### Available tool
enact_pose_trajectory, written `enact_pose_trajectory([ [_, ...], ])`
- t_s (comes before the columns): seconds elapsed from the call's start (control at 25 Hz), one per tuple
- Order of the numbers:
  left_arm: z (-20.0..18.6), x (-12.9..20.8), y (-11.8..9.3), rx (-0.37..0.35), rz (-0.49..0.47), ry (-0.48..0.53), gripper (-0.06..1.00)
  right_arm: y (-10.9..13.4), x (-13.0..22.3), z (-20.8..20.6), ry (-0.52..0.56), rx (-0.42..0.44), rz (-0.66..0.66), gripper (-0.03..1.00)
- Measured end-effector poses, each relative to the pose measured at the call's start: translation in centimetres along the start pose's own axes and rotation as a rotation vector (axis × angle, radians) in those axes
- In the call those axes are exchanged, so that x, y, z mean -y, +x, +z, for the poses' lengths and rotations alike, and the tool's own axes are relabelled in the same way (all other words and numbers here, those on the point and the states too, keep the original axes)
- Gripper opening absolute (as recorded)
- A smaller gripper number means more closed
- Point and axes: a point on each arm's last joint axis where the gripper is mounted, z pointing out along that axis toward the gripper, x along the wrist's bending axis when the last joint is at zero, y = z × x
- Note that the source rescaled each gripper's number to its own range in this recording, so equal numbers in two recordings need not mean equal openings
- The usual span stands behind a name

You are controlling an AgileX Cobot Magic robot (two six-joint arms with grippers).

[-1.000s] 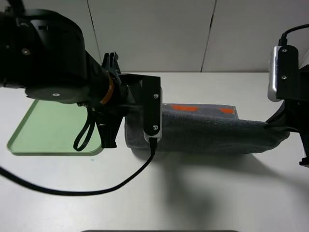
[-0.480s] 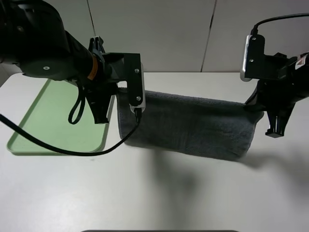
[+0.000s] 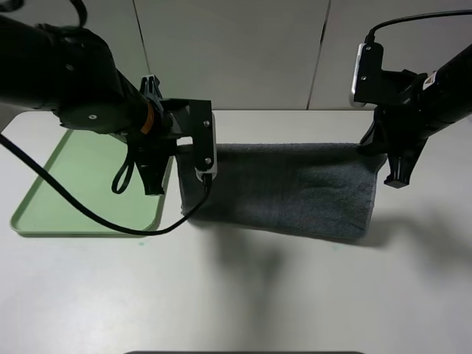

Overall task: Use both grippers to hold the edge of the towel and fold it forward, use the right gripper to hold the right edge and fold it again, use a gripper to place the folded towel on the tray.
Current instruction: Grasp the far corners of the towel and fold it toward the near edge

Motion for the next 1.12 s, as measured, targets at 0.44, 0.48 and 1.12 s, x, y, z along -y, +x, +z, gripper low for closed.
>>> enact_pose_trajectory([
  [0.44,1.3,-1.9,2.5,-0.052,0.002,-0.019,0.0,-0.5,0.0,1.0,-0.004,0.048,-0.027,0.0],
  [0.48,1.5,-2.0,2.7,-0.054,0.006,-0.015,0.0,-0.6,-0.1,1.0,-0.006,0.053,-0.028,0.0],
  [1.12,1.9,-2.0,2.9,-0.07,0.065,0.003,0.0,-0.9,-0.2,0.9,-0.016,0.09,-0.045,0.0],
])
